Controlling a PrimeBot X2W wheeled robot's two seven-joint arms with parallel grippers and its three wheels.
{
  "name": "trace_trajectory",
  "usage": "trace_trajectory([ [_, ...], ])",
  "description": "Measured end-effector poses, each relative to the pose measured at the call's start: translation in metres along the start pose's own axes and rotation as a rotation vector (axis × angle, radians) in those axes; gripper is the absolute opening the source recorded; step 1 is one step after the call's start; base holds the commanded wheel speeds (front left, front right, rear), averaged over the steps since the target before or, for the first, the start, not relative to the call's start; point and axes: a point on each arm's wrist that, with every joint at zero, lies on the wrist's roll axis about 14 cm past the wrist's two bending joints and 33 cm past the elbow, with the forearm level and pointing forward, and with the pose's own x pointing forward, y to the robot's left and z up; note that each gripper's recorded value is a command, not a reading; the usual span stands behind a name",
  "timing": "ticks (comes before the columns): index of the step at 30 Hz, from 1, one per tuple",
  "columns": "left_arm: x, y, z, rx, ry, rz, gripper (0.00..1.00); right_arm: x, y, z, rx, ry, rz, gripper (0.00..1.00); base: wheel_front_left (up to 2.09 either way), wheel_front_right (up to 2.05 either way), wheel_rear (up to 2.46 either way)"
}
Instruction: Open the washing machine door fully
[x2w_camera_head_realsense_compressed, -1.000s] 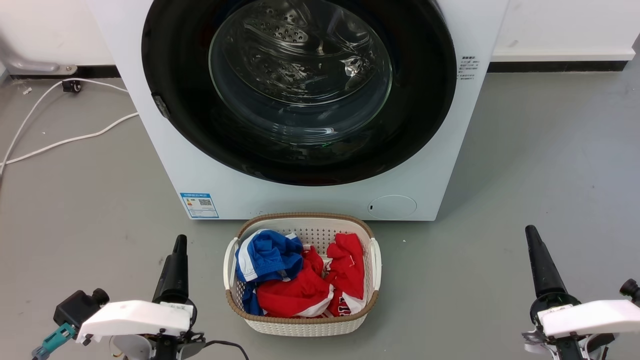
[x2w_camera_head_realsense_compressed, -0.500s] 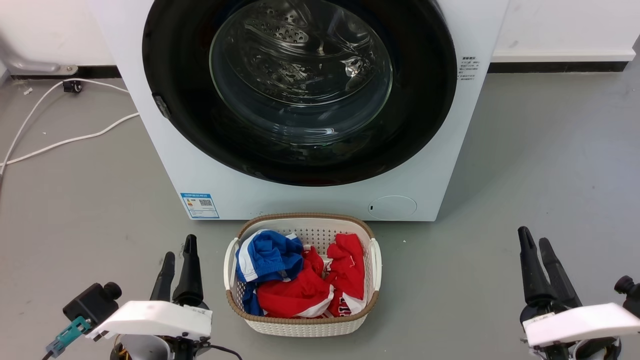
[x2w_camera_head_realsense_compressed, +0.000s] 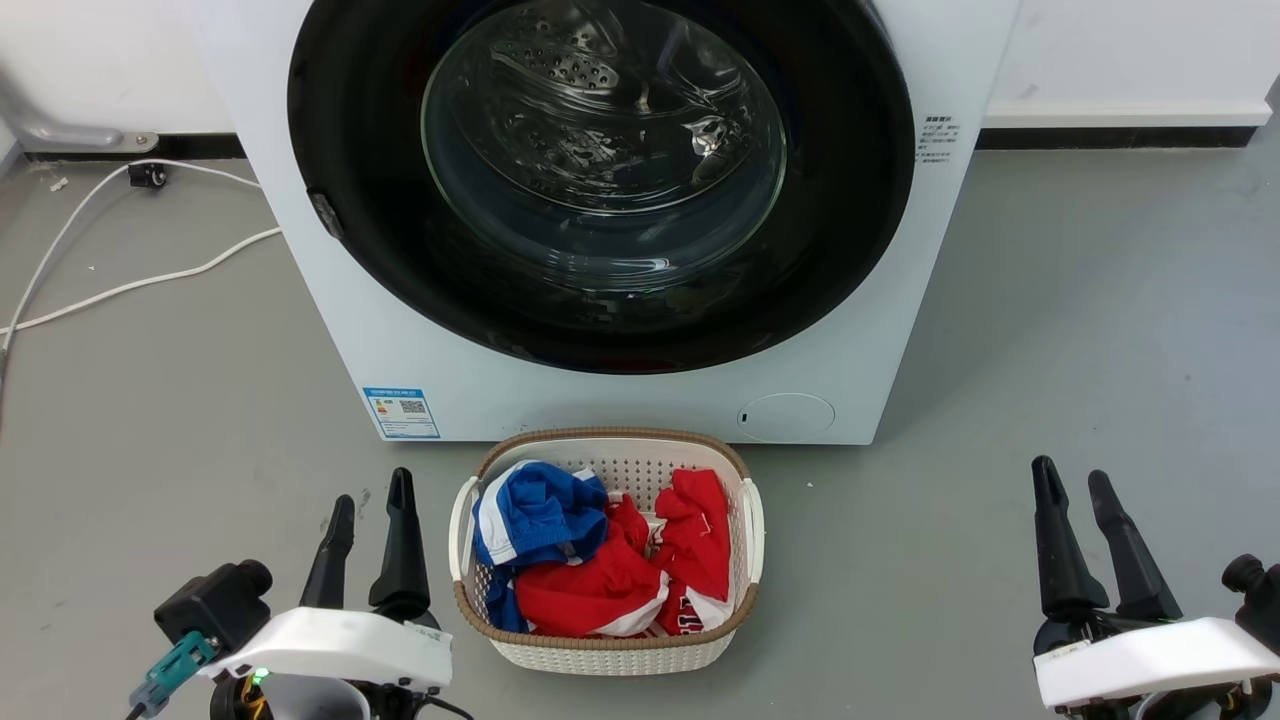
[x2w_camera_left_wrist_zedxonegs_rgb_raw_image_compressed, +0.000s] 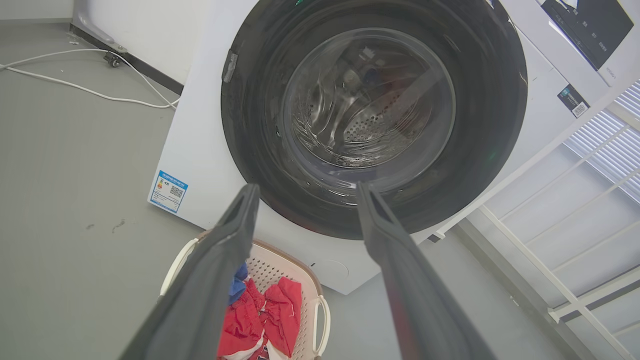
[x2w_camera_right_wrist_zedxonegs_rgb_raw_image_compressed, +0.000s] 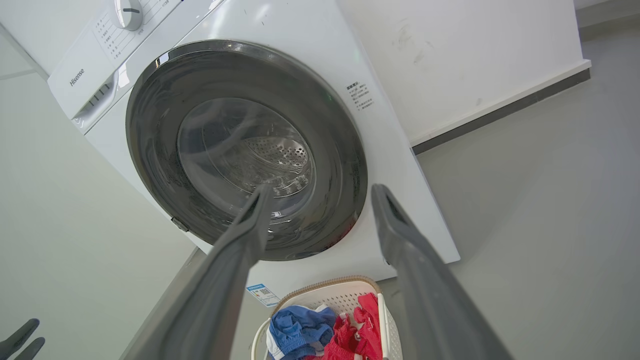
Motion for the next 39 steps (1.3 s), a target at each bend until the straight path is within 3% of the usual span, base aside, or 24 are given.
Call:
trace_trajectory([
  [39,-0.009,-0.024,0.001,0.363,-0.083,-0.097,1.00,-0.008,0.026,0.013,-0.342,-0.081,0.103,1.00,0.00,0.00,0.00],
])
